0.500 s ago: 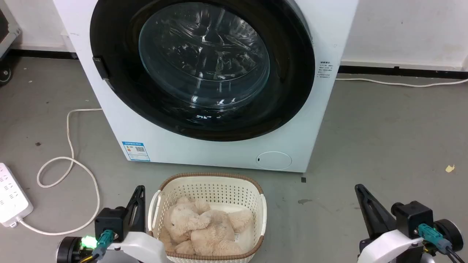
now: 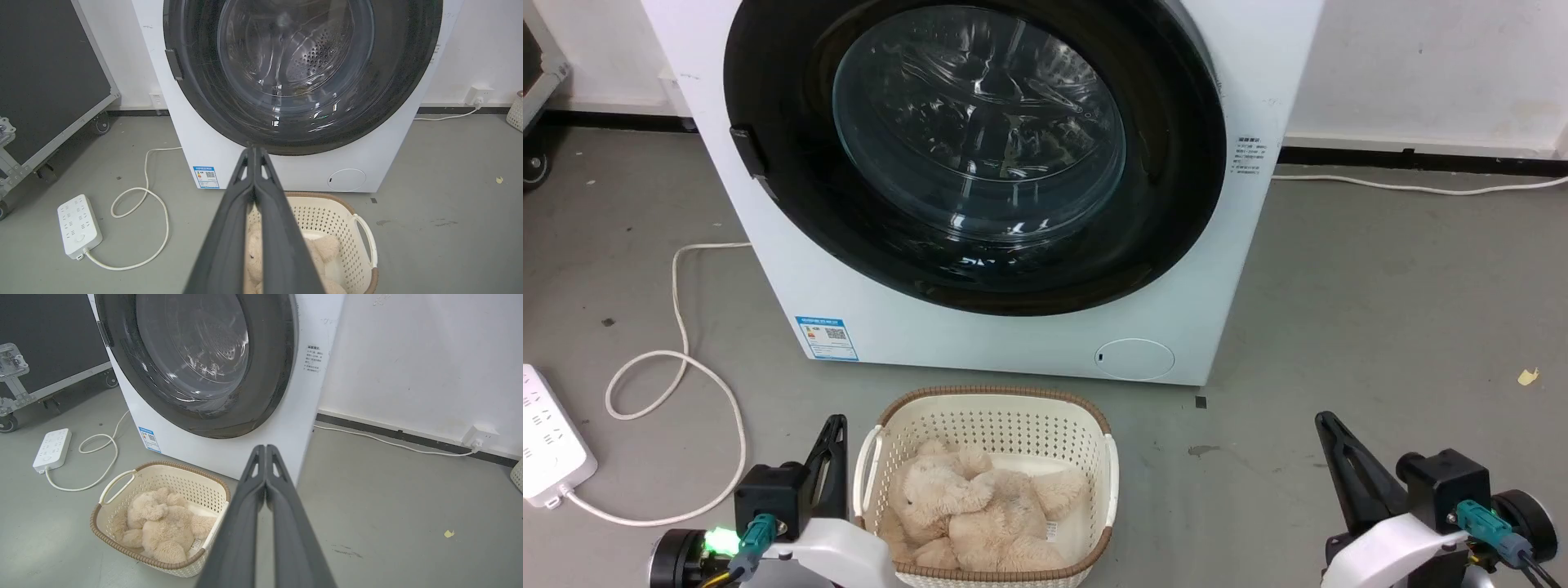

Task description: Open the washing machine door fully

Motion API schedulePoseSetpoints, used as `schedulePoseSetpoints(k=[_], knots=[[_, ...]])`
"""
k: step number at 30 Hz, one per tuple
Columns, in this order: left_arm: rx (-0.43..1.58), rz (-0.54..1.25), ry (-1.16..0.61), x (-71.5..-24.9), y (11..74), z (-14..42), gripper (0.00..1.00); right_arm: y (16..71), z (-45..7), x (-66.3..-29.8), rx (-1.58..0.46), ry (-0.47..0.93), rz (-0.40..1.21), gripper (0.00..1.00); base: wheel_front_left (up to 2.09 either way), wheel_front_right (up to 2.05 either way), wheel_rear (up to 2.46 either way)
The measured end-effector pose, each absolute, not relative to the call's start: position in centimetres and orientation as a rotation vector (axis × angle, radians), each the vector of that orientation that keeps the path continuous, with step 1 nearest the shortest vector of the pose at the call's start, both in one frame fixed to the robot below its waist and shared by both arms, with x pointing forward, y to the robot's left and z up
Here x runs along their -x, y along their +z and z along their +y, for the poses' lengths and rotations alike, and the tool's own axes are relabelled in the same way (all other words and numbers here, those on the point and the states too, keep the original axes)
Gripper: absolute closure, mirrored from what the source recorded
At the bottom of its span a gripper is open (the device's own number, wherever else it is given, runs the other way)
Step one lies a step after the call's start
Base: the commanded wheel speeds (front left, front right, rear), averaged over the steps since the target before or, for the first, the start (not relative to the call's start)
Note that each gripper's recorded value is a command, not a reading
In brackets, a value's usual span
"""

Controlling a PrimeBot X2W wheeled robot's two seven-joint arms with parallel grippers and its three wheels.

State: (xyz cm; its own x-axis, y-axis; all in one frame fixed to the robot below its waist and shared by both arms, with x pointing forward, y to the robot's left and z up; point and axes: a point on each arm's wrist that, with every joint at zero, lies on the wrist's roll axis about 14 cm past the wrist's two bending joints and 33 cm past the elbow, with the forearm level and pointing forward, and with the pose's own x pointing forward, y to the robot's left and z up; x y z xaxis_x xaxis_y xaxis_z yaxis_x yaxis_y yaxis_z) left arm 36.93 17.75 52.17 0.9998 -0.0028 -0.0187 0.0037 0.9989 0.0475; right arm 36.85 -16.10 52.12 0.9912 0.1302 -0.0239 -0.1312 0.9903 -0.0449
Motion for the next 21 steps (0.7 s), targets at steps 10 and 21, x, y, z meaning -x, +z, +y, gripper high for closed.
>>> schedulePoseSetpoints(k=[10, 21], knots=[[-0.048, 0.019, -0.003, -36.93, 52.17, 17.75, 1.00, 52.12, -16.10, -36.85, 0.046, 0.131, 0.021, 1.00, 0.00, 0.00, 0.00], [-0.048, 0.019, -0.003, -36.93, 52.17, 17.75, 1.00, 52.12, -16.09, -36.85, 0.046, 0.131, 0.021, 1.00, 0.00, 0.00, 0.00]])
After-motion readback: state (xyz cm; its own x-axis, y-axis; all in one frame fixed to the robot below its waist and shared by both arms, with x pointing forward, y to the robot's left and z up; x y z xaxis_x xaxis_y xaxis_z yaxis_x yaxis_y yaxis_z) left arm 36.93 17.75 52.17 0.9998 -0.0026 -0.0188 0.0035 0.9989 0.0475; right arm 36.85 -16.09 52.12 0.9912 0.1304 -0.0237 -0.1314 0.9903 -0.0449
